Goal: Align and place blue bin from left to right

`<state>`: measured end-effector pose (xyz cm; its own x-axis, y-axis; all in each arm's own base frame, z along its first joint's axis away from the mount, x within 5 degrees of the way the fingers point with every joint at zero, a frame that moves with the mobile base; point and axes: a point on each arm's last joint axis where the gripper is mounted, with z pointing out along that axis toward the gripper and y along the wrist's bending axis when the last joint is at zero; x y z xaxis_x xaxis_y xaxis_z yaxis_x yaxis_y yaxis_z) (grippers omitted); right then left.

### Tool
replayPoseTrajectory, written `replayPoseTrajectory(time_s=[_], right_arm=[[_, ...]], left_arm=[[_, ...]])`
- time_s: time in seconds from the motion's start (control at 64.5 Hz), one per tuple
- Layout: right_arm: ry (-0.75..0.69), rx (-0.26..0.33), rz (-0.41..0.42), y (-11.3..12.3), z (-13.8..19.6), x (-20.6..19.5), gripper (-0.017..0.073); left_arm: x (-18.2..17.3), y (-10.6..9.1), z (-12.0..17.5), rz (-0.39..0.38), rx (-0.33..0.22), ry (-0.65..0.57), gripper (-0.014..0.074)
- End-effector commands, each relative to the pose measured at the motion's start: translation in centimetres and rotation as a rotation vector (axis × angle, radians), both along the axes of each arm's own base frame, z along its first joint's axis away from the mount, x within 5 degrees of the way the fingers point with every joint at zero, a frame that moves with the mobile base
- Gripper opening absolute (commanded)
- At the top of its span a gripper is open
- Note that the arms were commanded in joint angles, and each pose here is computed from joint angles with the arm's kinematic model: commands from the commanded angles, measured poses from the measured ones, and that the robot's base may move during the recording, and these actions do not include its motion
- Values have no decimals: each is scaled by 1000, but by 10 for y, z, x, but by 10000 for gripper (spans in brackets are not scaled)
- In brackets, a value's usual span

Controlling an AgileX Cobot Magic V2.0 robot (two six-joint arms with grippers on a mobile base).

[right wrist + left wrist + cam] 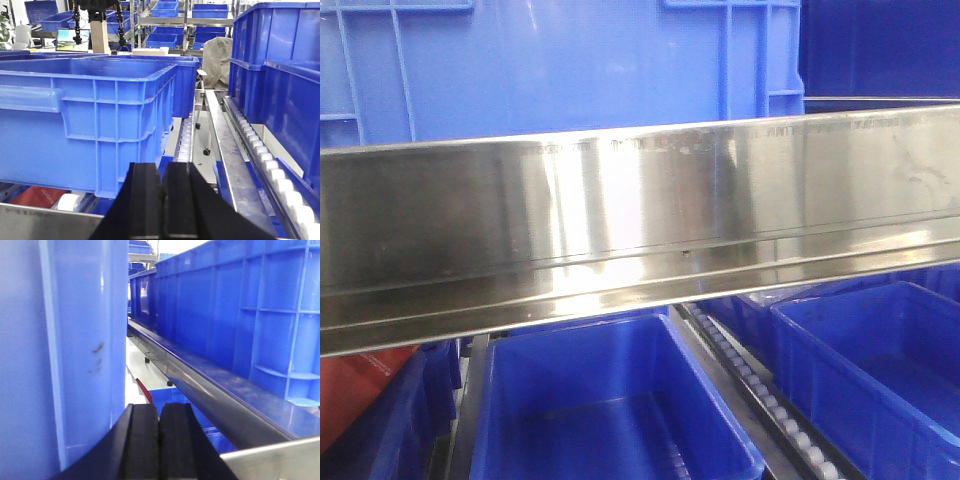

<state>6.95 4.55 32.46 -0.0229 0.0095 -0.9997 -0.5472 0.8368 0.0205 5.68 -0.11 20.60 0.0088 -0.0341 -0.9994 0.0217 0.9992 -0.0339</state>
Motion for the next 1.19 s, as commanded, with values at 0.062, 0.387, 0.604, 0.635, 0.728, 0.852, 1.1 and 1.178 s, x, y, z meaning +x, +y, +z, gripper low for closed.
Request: replayPoseTrajectory(time_s=[0.062, 0.387, 0.604, 0.635, 0.728, 0.852, 1.1, 1.178], right_arm=[[-32, 2, -2, -1, 2, -1, -162], [-32, 2, -2, -1, 2, -1, -162], [-32, 2, -2, -1, 2, -1, -162], [-32, 2, -2, -1, 2, -1, -162], [-32, 2, -2, -1, 2, -1, -162], [-32, 2, -2, -1, 2, -1, -162], [-32, 2, -2, -1, 2, -1, -162], [-32, 2, -2, -1, 2, -1, -162]], left_arm=[[0, 0, 2, 3, -1, -21, -111], [0, 0, 2, 2, -8, -15, -111], [0, 0, 1, 2, -8, -13, -111], [0, 0, 1, 2, -8, -13, -111], [0, 0, 1, 6, -8, -13, -111], [0, 1, 1, 17, -8, -13, -111], [0, 4, 1, 71, -7, -13, -111], [0, 5, 1, 88, -7, -13, -111]])
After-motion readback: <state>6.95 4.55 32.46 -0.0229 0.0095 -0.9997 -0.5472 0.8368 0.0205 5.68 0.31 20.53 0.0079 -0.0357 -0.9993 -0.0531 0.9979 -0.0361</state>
